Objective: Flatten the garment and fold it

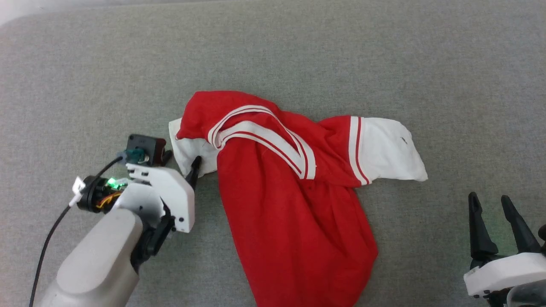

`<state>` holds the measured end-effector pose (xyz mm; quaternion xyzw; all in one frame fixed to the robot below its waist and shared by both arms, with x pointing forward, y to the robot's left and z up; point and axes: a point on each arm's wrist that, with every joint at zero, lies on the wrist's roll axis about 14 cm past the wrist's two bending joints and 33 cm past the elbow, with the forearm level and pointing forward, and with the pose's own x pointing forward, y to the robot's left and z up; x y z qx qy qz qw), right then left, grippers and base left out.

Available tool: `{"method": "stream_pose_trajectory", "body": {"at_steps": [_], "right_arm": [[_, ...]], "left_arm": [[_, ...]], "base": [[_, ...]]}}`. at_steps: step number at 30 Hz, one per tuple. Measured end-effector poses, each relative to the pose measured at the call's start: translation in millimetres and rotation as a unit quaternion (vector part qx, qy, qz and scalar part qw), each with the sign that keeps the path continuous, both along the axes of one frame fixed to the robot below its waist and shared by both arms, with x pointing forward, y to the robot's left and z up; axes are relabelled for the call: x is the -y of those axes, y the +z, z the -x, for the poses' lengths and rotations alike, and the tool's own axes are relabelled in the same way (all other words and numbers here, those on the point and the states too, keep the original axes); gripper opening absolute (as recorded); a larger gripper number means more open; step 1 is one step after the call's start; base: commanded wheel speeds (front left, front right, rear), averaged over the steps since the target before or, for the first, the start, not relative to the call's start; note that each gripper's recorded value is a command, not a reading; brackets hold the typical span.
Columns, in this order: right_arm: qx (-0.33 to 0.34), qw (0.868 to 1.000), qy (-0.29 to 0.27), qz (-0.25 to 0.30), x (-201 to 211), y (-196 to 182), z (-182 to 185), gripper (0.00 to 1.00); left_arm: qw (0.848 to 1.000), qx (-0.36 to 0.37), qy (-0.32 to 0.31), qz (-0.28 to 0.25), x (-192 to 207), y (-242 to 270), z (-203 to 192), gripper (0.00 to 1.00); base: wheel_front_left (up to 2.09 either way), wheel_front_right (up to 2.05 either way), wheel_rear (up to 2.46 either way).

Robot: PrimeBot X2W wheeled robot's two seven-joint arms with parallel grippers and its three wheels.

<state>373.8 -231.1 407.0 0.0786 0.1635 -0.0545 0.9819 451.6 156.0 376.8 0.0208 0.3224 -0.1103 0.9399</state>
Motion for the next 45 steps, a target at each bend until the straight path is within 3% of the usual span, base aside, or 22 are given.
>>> {"method": "stream_pose_trajectory", "body": {"at_steps": [1,11,16,23,37,45], "right_arm": [[-0.001,1.000,0.000,0.000,0,0,0,1.00],[0.000,1.000,-0.004,0.000,2,-2,-2,1.00],[0.008,1.000,-0.003,-0.006,0,1,-1,1.00],[0.021,1.000,0.001,-0.014,-5,8,0,1.00],[0.041,0.999,-0.006,-0.014,0,27,21,1.00],[0.033,0.999,0.032,-0.003,-19,34,17,1.00]], "left_arm": [[1.000,-0.010,-0.004,0.001,2,-2,-1,0.00],[0.998,-0.043,-0.015,0.034,13,2,-3,0.00],[0.995,0.001,0.036,0.096,18,20,-2,0.00],[0.974,0.053,0.118,0.186,8,48,17,0.00],[0.943,0.085,0.269,0.176,-74,65,105,0.00],[0.941,0.102,0.273,0.175,-79,80,119,0.00]], "base": [[0.00,0.00,0.00],[0.00,0.00,0.00],[0.00,0.00,0.00],[0.00,0.00,0.00],[0.00,0.00,0.00],[0.00,0.00,0.00]]}}
